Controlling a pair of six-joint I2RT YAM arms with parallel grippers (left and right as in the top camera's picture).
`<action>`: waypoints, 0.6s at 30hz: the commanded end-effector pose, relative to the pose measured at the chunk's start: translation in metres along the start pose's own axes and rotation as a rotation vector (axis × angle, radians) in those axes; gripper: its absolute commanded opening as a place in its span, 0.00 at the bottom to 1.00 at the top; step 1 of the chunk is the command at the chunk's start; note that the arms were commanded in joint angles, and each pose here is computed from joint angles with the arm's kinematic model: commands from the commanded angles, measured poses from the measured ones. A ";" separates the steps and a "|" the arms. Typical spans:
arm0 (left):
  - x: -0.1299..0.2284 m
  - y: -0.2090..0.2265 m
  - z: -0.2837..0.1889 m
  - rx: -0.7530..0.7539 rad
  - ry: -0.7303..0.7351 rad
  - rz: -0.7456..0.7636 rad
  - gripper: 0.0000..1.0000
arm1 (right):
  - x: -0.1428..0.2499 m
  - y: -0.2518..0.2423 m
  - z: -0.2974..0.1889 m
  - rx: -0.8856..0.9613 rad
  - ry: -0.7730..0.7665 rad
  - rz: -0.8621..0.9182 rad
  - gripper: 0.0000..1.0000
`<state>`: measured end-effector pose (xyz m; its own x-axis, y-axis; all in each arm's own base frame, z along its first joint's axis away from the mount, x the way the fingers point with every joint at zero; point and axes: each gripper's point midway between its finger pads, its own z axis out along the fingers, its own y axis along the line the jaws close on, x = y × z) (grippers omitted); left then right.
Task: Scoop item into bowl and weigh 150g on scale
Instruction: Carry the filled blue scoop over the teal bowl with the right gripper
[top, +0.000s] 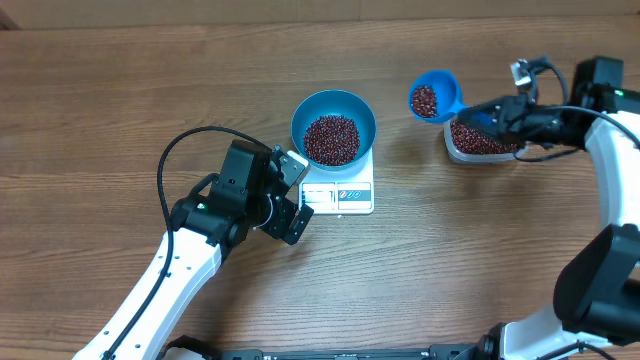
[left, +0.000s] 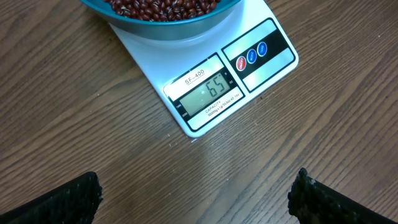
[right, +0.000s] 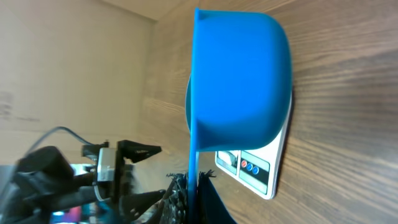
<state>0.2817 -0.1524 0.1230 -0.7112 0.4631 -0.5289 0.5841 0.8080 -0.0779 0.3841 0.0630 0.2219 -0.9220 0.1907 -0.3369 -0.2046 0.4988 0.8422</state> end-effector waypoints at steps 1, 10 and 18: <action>-0.010 0.003 -0.005 -0.012 -0.026 -0.012 1.00 | -0.001 0.033 0.012 0.068 0.004 -0.054 0.04; -0.010 0.003 -0.005 -0.012 -0.026 -0.012 1.00 | 0.021 0.048 0.076 0.315 0.083 -0.183 0.04; -0.010 0.003 -0.005 -0.012 -0.026 -0.012 1.00 | 0.021 0.068 0.106 0.503 0.054 -0.408 0.04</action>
<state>0.2818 -0.1524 0.1230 -0.7112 0.4632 -0.5289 0.5839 0.8081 -0.0775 0.3729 0.1908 0.1976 -0.8979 -0.1023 -0.4282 -0.3352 0.7895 0.5142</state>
